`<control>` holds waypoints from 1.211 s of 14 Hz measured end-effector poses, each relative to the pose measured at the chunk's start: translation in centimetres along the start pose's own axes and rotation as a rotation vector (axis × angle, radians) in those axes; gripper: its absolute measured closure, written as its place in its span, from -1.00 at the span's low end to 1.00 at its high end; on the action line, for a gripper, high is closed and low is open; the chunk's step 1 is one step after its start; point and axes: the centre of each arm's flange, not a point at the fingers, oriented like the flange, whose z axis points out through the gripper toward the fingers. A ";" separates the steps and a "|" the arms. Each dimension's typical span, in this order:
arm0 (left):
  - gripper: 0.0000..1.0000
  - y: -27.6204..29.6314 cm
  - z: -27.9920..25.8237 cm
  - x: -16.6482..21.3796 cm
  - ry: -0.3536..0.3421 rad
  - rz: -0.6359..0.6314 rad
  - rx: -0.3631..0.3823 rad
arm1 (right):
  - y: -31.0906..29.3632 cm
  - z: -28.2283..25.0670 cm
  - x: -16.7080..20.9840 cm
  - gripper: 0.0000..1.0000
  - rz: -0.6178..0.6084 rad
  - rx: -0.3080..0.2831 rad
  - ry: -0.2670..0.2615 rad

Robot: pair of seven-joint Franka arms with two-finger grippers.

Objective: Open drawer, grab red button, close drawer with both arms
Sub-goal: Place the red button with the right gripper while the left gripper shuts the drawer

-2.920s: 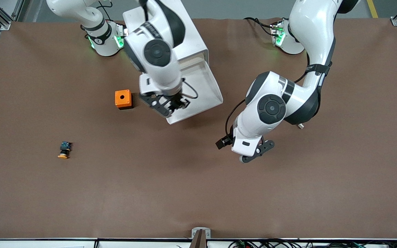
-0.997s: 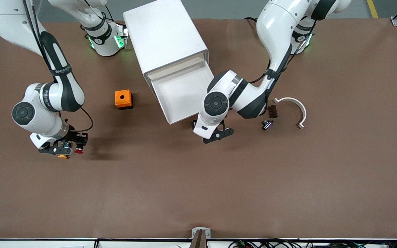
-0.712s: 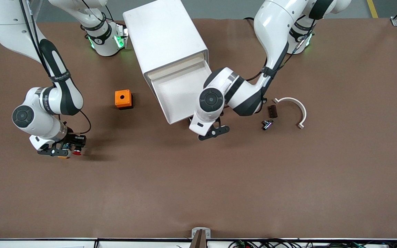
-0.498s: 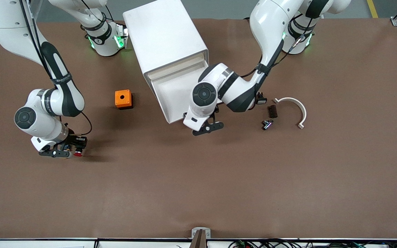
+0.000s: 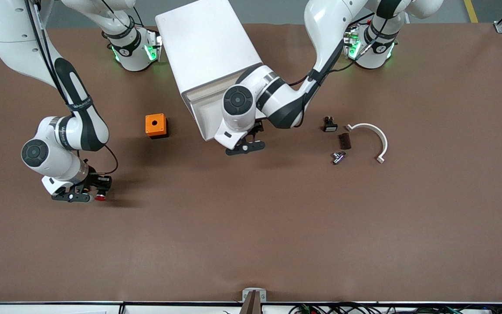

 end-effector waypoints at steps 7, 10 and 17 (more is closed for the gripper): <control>-1.00 3.2 1.1 -6.2 -0.110 0.033 -0.049 | 0.0 0.5 -0.1 0.18 0.000 0.000 -0.007; -1.00 3.2 1.1 -6.3 -0.127 0.024 -0.059 | 0.0 0.6 -0.1 0.18 0.001 0.000 -0.009; -1.00 3.3 1.4 -6.6 -0.175 0.002 -0.079 | 0.2 1.2 -0.2 0.18 0.007 -0.001 -0.021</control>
